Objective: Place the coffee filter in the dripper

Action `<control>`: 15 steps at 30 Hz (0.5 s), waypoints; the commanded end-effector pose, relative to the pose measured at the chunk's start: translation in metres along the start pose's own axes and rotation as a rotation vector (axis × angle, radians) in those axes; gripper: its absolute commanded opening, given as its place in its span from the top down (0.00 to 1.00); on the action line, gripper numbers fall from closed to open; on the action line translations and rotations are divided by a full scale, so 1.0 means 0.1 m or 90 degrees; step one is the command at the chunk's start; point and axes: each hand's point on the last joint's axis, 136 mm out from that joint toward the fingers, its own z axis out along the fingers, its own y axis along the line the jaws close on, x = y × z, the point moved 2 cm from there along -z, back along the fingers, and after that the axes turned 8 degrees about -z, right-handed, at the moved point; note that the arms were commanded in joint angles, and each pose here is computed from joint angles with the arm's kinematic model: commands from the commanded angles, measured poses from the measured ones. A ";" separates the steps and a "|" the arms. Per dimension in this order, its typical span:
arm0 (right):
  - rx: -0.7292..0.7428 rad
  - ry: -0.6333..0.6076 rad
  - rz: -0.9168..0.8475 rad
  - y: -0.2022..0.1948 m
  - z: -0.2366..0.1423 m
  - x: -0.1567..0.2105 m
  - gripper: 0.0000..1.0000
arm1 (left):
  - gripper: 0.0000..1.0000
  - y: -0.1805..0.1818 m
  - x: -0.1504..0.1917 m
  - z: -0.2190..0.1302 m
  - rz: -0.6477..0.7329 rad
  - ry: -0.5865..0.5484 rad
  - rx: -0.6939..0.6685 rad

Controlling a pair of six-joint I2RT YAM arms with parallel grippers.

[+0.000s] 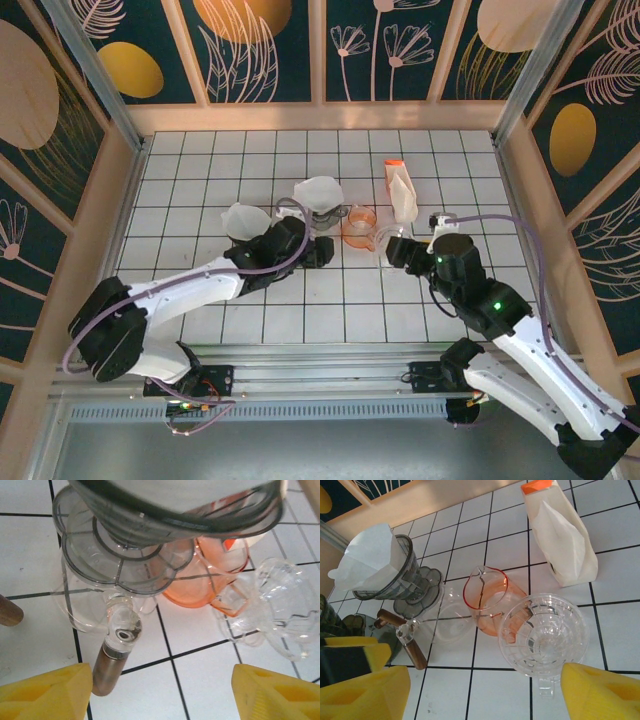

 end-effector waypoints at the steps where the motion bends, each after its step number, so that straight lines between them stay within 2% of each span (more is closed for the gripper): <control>1: -0.025 -0.015 -0.006 0.08 0.05 -0.07 0.21 | 0.26 -0.12 -0.06 -0.20 -0.019 0.006 0.035; 6: -0.062 -0.007 -0.017 0.23 0.17 -0.14 0.20 | 0.27 -0.48 -0.49 -0.59 0.002 -0.053 0.089; 8: -0.085 -0.006 -0.025 0.32 0.25 -0.20 0.20 | 0.36 -0.59 -0.71 -0.75 0.031 -0.083 0.090; 10: -0.106 -0.004 -0.029 0.40 0.35 -0.26 0.21 | 0.49 -0.63 -0.95 -0.83 0.049 -0.106 0.078; 11: -0.115 -0.004 -0.031 0.44 0.40 -0.30 0.22 | 0.50 -0.60 -1.06 -0.82 0.055 -0.108 0.070; 15: -0.148 0.001 -0.037 0.58 0.62 -0.48 0.23 | 0.42 -0.45 -1.42 -0.68 0.080 -0.102 0.045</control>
